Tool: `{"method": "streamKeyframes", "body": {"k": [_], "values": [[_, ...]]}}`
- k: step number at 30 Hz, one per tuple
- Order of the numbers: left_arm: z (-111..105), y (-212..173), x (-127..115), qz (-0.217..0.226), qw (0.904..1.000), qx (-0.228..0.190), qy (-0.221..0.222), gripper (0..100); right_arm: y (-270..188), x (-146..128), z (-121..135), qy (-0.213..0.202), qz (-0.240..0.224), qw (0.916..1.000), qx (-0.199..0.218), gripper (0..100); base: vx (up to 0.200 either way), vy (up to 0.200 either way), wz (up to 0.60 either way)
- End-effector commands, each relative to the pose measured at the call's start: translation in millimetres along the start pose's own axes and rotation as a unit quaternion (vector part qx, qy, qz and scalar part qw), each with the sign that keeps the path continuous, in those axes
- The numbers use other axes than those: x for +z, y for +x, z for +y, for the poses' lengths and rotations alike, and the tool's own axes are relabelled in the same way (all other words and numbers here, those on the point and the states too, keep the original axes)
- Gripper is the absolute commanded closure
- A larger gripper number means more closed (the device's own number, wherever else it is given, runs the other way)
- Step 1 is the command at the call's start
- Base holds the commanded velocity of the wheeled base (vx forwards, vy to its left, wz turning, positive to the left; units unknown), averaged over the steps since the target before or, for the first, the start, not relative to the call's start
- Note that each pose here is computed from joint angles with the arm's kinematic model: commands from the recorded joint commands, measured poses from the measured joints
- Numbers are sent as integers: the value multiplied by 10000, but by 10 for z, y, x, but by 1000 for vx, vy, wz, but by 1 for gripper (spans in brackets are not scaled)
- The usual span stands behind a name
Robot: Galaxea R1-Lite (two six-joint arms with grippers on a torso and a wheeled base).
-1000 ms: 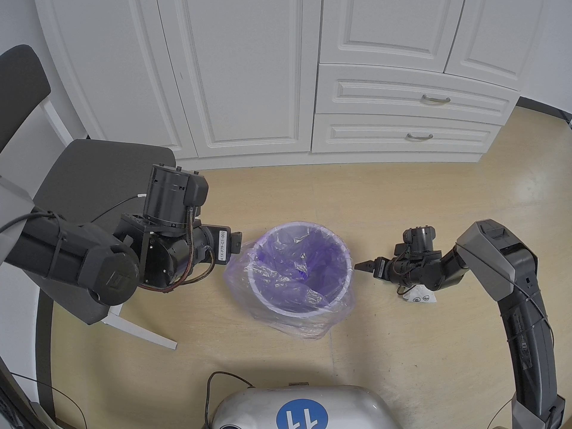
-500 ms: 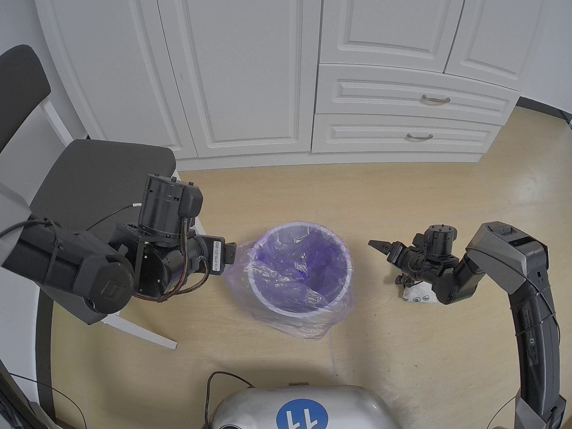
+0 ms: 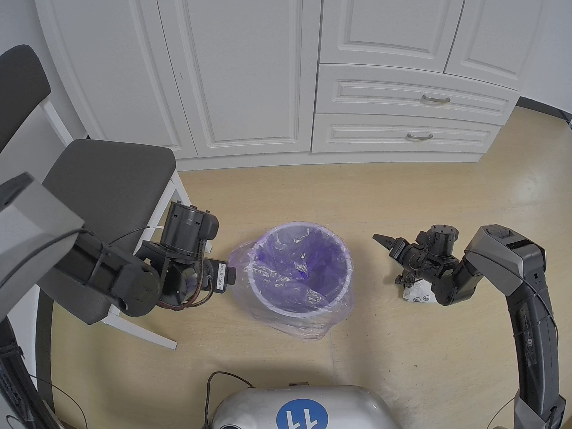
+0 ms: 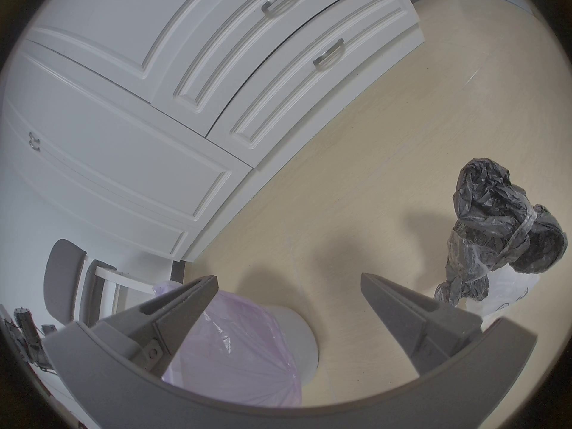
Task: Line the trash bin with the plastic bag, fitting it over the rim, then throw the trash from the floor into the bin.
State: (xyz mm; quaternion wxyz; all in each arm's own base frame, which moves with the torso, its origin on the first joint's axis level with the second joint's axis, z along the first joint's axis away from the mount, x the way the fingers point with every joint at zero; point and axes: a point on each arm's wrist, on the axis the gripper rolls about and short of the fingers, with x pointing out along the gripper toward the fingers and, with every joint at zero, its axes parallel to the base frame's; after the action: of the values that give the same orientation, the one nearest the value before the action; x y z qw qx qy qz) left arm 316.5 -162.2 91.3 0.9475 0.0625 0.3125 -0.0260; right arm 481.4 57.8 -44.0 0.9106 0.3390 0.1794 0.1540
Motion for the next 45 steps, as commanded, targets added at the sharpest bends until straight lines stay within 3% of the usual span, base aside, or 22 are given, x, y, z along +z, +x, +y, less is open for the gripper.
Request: {"method": "streamKeyframes", "body": {"k": [1,15,25,31,38,45], "values": [[-96,343,-139,250,9996,70,86,0,6,-22,-17,9,15,10000,-9,0,0,0,0],[-61,682,-82,193,9995,228,-125,0,-3,-1,-37,11,-17,10000,-22,0,0,0,0],[-116,459,299,-263,9996,78,89,0,24,-37,-58,-34,-40,10000,6,0,0,0,0],[-228,439,437,-78,9997,20,215,0,31,-61,-81,-48,-22,10000,-18,0,0,0,0],[-395,570,425,199,9990,-16,395,0,30,-70,-88,-59,-11,10000,-27,0,0,0,0],[-514,611,570,413,9977,207,505,0,33,-78,-96,-79,-5,10000,-32,0,0,0,0]]}}
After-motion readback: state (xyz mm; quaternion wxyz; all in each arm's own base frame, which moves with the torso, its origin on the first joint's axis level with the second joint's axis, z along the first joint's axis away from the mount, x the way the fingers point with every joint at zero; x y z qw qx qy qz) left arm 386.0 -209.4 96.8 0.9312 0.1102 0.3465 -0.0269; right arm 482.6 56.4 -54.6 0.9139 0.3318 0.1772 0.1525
